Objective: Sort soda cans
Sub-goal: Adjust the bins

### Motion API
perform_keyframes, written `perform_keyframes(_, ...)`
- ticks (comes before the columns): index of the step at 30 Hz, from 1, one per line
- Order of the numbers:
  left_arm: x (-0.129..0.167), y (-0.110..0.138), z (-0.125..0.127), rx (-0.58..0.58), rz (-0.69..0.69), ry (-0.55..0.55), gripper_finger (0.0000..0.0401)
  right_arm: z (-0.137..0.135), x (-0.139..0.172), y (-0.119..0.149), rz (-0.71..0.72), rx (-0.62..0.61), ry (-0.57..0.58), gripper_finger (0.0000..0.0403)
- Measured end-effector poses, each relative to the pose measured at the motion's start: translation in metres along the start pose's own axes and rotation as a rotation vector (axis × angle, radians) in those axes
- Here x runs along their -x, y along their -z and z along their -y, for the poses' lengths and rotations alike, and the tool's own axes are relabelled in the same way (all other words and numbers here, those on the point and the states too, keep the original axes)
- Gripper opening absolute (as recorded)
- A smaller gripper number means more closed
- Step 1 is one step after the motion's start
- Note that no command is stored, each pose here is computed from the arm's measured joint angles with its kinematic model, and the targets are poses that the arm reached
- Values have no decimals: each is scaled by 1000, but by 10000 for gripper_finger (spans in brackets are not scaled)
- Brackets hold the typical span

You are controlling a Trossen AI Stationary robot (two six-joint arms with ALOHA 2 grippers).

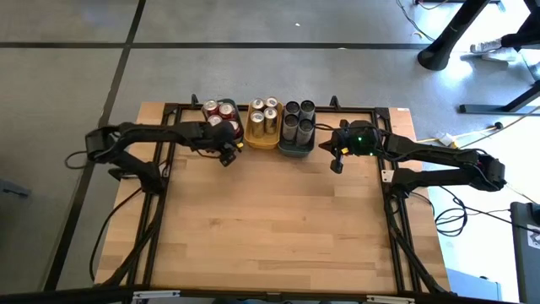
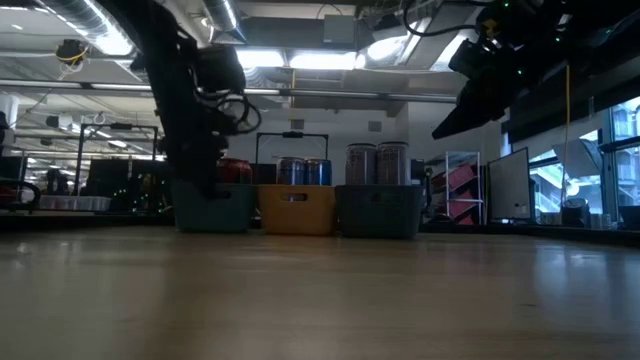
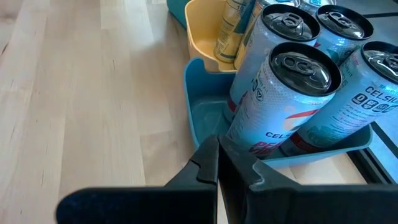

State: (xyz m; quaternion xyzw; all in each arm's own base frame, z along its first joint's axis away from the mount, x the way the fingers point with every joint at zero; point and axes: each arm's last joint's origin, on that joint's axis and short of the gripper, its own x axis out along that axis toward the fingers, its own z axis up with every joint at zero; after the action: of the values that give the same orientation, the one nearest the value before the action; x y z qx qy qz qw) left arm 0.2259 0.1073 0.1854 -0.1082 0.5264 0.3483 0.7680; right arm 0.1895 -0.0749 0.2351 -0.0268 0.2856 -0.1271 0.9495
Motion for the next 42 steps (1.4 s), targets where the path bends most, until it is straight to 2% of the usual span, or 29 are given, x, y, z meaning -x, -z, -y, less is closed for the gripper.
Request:
perform_keyframes(5, -8, 0, 1, -55, -26, -7, 250, 0, 0, 0, 0, 0, 0, 5)
perform_keyframes(14, -9, -2, 2, -188, -10, -4, 97, 0, 0, 0, 5, 0, 1, 5)
perform_keyframes(21, -9, -1, 2, -230, -14, -3, 12, 0, 0, 0, 5, -1, 1, 5)
perform_keyframes(28, -7, 0, 8, -333, -13, 28, 2, 0, 0, 0, 5, -1, 1, 5)
perform_keyframes(36, -2, 5, 21, -577, -7, 54, 2, 0, 0, 0, 4, -1, 1, 5)
perform_keyframes(42, -1, 6, 26, -713, 0, 66, 1, 0, 0, 0, 4, -1, 1, 5)
